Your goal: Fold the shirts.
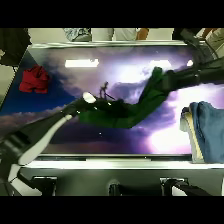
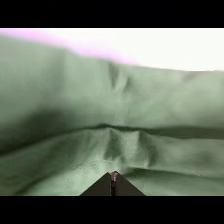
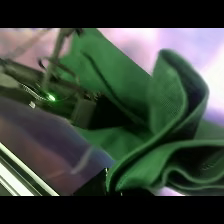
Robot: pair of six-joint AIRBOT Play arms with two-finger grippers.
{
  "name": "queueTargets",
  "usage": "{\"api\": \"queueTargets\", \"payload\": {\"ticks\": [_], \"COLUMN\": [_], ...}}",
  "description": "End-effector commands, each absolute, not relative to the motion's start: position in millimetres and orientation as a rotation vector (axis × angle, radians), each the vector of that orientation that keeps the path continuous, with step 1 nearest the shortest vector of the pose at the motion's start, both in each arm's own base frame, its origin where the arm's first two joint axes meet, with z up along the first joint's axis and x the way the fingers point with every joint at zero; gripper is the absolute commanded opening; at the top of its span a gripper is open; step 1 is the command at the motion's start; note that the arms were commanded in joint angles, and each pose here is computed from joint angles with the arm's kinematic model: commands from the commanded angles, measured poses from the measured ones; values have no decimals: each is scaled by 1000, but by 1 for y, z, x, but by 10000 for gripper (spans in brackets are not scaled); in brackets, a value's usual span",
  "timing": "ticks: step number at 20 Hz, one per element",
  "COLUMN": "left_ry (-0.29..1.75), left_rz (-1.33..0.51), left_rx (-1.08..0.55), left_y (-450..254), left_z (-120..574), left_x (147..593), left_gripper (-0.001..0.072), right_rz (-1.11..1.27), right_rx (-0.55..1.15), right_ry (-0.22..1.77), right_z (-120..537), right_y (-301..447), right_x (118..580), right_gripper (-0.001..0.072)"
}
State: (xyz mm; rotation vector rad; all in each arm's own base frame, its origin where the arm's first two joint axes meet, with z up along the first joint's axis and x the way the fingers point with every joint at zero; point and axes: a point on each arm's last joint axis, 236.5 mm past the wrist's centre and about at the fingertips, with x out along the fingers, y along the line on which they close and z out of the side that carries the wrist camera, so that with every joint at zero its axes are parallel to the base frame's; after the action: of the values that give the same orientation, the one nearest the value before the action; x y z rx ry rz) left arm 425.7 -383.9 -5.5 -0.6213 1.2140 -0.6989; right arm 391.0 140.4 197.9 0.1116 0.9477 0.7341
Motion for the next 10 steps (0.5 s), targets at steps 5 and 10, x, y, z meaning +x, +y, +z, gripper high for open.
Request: {"api": "queueTargets", "payload": {"ticks": [5,10], "left_ry": [977,833], "left_rz": [-392,-332], "left_rx": [-252,-271], "left_y": [-149,-104], "left_z": [119,189], "left_x": [456,436], "left_gripper": [27,28], "right_rz": [957,977], "right_rx": [210,391], "right_ry": [893,975], "right_z": [144,63], "right_y": [311,403], "right_x": [425,433], "right_gripper": [40,42]}}
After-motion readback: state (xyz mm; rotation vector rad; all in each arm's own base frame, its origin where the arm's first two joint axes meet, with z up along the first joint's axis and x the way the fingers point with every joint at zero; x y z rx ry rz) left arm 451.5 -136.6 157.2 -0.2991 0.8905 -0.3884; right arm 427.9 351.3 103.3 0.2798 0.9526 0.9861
